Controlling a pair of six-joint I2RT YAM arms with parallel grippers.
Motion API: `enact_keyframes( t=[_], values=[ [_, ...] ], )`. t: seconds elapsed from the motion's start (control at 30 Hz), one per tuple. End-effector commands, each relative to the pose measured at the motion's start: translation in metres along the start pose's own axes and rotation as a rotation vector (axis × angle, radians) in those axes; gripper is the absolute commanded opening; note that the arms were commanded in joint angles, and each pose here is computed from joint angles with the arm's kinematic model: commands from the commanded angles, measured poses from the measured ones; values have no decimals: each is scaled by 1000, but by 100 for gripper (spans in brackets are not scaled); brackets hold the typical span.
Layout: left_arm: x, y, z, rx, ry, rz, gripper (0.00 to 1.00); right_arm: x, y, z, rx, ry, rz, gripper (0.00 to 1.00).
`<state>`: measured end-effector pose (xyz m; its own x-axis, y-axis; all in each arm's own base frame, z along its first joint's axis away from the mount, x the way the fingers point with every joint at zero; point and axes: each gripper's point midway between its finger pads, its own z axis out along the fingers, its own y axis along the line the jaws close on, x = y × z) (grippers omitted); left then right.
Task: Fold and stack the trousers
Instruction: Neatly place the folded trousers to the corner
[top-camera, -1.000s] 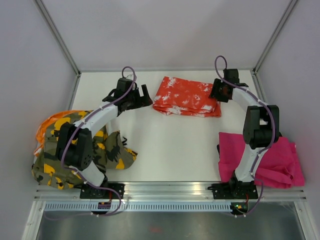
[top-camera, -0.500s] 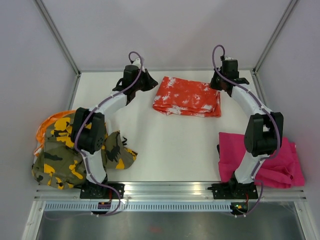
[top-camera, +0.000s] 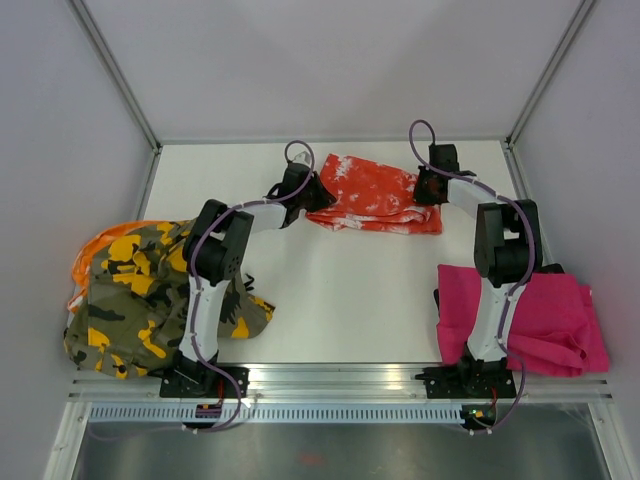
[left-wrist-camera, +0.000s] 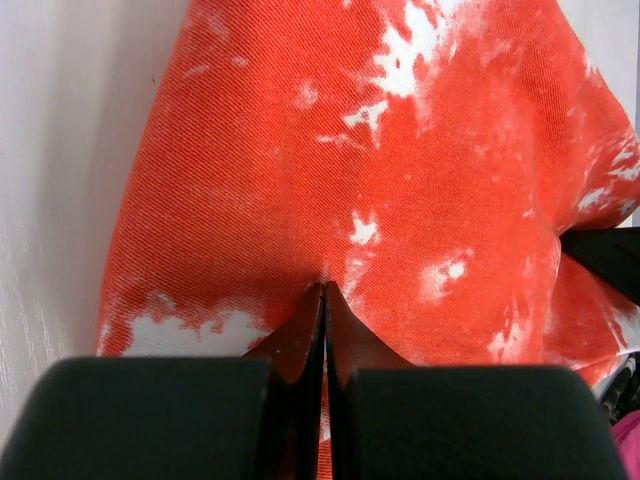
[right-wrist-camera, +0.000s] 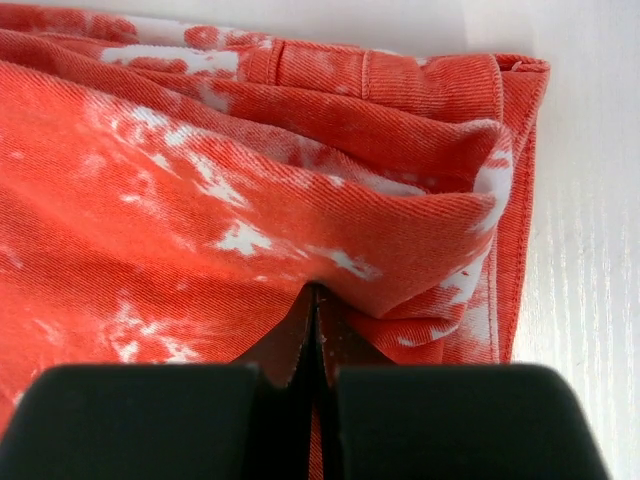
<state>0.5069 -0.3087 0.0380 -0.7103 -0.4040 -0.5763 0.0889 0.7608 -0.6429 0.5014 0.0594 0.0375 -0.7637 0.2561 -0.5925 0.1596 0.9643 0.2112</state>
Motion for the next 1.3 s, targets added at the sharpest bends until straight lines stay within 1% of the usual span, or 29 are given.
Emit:
enact_keyframes(
  t=[0.0, 0.07, 0.1, 0.13, 0.2, 0.23, 0.27, 0.3, 0.37, 0.4, 0.43, 0.47, 0.5, 0.53, 0.57, 0.6, 0.63, 0.7, 0.73, 0.83, 0.9, 0.93, 0.97, 1.03, 1.07, 1.13, 1.17, 1.23, 1.27],
  values=[
    [2, 5, -3, -30, -1, -10, 2, -9, -2, -7, 17, -13, -18, 0],
    [-8, -7, -12, -2, -18, 29, 2, -15, 1, -15, 11, -19, -23, 0],
    [-9, -11, -17, 12, -13, 43, 2, -27, 9, -26, -27, -43, -23, 1],
    [-22, -27, -29, 45, -38, 65, 2, -32, 14, -32, -40, -55, -24, 2],
    [-31, -41, -43, 81, -48, 119, 4, -52, 24, -54, -79, -109, -29, 12],
    [-46, -59, -59, 114, -80, 147, 8, -57, 26, -61, -83, -124, -31, 16],
    [-52, -65, -67, 124, -91, 186, 10, -71, 29, -75, -90, -163, -30, 30],
    [-53, -67, -74, 117, -84, 204, 12, -77, 31, -84, -93, -182, -36, 37],
    [-71, -82, -97, 128, -130, 274, 20, -90, 34, -105, -97, -235, -39, 41],
    [-71, -80, -104, 109, -122, 289, 29, -94, 32, -111, -85, -252, -40, 42],
    [-75, -81, -111, 98, -130, 306, 36, -97, 30, -118, -78, -269, -38, 45],
    [-84, -84, -122, 93, -151, 336, 47, -99, 30, -129, -77, -288, -39, 60],
    [-82, -81, -126, 77, -131, 344, 66, -101, 22, -134, -36, -306, -35, 69],
    [-83, -80, -129, 71, -129, 351, 72, -100, 19, -137, -19, -313, -35, 77],
    [-89, -79, -135, 69, -141, 355, 79, -96, 14, -141, -1, -317, -32, 88],
    [-89, -75, -136, 62, -138, 350, 88, -95, 7, -143, 31, -324, -28, 95],
    [-86, -66, -138, 38, -115, 339, 92, -91, 4, -142, 41, -320, -17, 98],
    [-87, -48, -136, 10, -98, 298, 99, -78, -6, -138, 62, -294, 6, 98],
    [-92, -35, -136, -8, -91, 255, 100, -75, -13, -135, 69, -283, 22, 98],
    [-86, -20, -127, 28, -24, 158, 100, -56, -35, -123, 102, -235, 88, 98],
    [-85, -4, -122, 44, 15, 120, 100, -41, -43, -109, 109, -198, 116, 98],
    [-86, 3, -122, 40, 20, 116, 100, -39, -56, -105, 127, -192, 141, 98],
    [-85, 3, -120, 49, 26, 121, 100, -32, -59, -98, 132, -169, 141, 98],
    [-81, 9, -111, 52, 44, 128, 100, -30, -61, -90, 137, -168, 139, 98],
    [-85, 6, -107, 67, 41, 135, 100, -25, -62, -83, 137, -154, 142, 98],
    [-78, 12, -93, 77, 76, 126, 100, -23, -59, -71, 112, -155, 161, 98],
    [-85, 6, -89, 95, 68, 130, 100, -21, -54, -67, 82, -144, 164, 98],
    [-77, 15, -74, 97, 100, 112, 100, -21, -49, -54, 47, -142, 179, 98],
    [-79, 15, -69, 99, 96, 112, 99, -20, -48, -50, 42, -140, 183, 98]
  ],
)
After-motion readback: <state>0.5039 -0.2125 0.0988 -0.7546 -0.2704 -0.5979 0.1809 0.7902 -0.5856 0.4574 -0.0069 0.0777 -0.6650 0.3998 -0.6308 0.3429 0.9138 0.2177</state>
